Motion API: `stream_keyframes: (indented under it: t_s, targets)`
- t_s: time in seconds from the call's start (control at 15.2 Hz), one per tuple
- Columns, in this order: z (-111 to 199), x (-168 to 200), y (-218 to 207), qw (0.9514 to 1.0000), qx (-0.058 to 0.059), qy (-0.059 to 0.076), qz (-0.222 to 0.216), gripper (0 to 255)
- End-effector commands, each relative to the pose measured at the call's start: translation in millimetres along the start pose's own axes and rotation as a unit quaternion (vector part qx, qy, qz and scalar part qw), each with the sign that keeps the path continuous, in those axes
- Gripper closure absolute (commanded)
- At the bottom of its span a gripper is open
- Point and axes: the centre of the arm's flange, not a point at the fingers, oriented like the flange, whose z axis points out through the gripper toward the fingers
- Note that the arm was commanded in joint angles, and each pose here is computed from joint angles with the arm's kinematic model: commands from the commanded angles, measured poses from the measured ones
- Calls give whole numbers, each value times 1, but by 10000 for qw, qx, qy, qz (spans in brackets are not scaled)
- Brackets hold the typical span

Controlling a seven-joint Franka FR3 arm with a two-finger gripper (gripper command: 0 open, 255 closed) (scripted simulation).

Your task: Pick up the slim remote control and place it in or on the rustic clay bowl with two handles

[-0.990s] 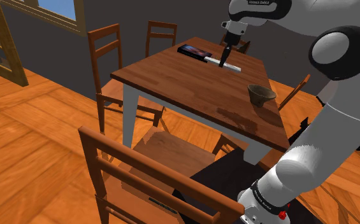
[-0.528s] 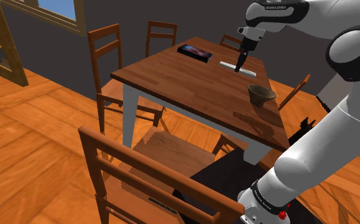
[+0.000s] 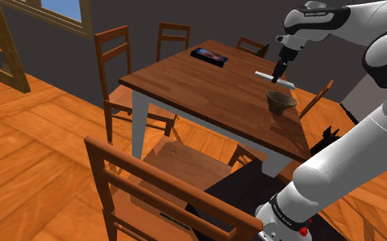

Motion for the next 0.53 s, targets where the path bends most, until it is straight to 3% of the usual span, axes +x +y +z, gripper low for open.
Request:
stream_keyframes:
  t_s: [0.0, 0.33, 0.46]
  targets:
    - [-1, -26, 5, 10000, 1, 1, -7, 255]
    - [-1, -96, 23, 10000, 1, 1, -7, 255]
    - [10, -96, 23, 10000, 1, 1, -7, 255]
